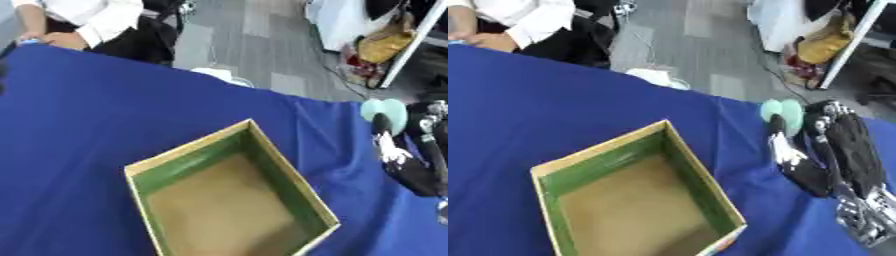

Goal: Pick up objects on the table and place them in the box.

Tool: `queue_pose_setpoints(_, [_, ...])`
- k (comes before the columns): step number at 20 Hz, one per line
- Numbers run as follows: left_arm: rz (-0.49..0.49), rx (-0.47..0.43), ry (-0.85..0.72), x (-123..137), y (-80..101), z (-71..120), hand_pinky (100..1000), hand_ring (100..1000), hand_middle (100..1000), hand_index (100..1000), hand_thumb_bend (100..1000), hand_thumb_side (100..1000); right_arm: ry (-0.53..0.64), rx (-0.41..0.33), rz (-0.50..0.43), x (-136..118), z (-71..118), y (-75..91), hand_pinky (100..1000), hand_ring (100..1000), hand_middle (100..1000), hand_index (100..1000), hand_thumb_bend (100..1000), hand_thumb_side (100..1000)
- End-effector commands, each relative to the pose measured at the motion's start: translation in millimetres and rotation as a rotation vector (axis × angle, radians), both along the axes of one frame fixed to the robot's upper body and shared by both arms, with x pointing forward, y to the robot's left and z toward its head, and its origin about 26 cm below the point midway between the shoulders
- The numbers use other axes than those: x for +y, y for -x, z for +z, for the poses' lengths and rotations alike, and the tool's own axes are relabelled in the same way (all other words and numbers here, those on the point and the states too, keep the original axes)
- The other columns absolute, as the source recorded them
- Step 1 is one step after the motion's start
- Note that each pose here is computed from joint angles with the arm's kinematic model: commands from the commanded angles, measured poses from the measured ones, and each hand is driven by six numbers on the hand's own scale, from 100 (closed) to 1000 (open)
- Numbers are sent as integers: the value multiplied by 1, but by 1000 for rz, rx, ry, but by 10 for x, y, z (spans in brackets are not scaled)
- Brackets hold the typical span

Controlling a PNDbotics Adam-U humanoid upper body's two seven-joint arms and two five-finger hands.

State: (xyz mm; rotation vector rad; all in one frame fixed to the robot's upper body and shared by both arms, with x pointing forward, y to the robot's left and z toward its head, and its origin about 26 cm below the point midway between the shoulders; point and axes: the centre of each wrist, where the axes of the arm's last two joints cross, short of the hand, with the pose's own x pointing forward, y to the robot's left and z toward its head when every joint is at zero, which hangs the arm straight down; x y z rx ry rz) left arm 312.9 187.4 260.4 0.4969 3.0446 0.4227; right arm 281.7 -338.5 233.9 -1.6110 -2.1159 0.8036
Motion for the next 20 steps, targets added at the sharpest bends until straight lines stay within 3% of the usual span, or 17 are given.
queue_pose_setpoints(1, [4,-32,-12,14,28,79,844,681,917,955,1000,710,12,-18,55,47,64,9,100,100,100,153,100,1000])
queue_pose_setpoints(20, [-79,-43,-29,-158,51,164,845,684,920,957,1000,710,45,15,299,313,109,-79,100,100,100,154,100,1000])
